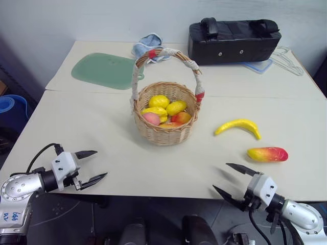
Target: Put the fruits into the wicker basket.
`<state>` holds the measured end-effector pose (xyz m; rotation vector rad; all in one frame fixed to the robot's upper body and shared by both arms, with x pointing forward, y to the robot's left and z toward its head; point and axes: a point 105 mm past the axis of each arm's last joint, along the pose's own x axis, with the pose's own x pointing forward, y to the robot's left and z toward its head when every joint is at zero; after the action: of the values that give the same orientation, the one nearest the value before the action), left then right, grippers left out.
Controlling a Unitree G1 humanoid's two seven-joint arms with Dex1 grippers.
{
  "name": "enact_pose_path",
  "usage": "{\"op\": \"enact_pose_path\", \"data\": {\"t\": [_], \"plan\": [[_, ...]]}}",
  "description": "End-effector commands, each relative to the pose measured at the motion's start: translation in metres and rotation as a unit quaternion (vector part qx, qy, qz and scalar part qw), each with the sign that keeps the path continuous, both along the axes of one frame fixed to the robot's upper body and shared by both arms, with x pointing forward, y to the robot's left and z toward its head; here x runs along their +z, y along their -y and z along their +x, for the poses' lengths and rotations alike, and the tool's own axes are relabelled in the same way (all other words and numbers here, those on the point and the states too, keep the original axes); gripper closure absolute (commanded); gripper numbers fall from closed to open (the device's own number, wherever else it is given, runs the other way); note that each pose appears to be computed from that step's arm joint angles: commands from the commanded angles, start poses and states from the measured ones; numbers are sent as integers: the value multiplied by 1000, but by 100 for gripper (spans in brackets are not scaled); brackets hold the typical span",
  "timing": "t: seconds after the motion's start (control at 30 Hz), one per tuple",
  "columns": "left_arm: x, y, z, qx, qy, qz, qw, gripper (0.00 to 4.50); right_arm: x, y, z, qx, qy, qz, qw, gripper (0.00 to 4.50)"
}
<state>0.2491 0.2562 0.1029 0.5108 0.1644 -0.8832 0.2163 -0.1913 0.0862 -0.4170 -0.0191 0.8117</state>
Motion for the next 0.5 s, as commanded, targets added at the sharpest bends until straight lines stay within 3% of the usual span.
{"op": "enact_pose_path", "data": {"t": [0.03,0.33,0.5], "plan": [[4,3,-3,-16,-11,-7,1000,5,4,2,-1,5,-1,3,1000,0],[21,25,-11,-59,-50,-90,993,5,6,3,0,4,-3,7,1000,0],[45,64,-11,-117,-93,-161,975,5,26,31,-2,-82,22,18,996,0]]}}
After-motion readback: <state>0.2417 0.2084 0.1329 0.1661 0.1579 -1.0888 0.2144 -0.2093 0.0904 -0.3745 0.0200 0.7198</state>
